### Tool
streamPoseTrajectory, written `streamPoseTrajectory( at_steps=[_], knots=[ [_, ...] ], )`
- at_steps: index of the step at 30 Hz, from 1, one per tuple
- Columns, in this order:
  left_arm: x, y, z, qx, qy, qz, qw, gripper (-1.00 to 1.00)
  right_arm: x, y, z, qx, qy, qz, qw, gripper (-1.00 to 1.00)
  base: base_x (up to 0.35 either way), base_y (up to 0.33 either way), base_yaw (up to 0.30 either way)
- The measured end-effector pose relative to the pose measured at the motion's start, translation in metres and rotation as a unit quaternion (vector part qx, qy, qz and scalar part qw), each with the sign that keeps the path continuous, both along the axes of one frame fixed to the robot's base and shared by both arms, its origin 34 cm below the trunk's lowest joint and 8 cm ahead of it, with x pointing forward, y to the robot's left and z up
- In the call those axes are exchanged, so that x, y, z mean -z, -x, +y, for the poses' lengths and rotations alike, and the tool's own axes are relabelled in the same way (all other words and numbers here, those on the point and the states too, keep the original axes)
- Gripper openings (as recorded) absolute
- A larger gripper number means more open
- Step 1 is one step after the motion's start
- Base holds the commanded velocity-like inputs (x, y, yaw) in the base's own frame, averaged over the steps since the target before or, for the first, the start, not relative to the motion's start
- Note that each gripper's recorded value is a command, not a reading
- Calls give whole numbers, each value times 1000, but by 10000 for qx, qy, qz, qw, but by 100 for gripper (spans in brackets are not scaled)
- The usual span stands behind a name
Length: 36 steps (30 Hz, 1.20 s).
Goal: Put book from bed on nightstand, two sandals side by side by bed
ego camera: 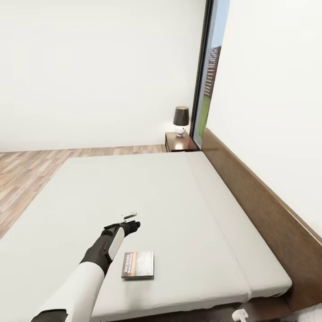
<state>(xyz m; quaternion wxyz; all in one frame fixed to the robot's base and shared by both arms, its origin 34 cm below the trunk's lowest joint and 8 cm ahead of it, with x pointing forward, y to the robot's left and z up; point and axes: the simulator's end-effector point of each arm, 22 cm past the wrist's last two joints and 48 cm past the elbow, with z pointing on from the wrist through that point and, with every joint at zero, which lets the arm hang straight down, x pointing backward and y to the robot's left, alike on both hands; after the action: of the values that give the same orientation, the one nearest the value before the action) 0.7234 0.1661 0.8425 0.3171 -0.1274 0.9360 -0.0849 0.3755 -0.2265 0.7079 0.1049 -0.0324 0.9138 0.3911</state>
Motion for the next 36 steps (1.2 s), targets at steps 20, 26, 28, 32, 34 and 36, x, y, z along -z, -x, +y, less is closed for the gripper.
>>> streamPoseTrajectory(
  at_steps=[20, 26, 28, 32, 34, 36],
  knots=[
    [19, 5, 1, -10, -25, 161, 9999, 100, 8, 9, 0, 1, -8, 158, 9999, 100, 0, 0, 0],
    [26, 8, 7, -67, -150, 237, 9996, 100, 10, 12, 0, 2, -8, 205, 9998, 100, 0, 0, 0],
    [28, 9, 20, -260, -386, 262, 9986, 100, 11, 13, 0, 1, -8, 221, 9998, 100, 0, 0, 0],
    [30, 7, 28, -412, -528, 196, 9976, 100, 13, 15, 0, 0, -8, 253, 9997, 100, 0, 0, 0],
    [31, 6, 28, -398, -562, 183, 9975, 100, 14, 16, 0, 0, -8, 269, 9996, 100, 0, 0, 0],
    [31, 6, 23, -283, -638, 154, 9974, 100, 14, 17, 0, -1, -8, 285, 9996, 100, 0, 0, 0]
  ],
)
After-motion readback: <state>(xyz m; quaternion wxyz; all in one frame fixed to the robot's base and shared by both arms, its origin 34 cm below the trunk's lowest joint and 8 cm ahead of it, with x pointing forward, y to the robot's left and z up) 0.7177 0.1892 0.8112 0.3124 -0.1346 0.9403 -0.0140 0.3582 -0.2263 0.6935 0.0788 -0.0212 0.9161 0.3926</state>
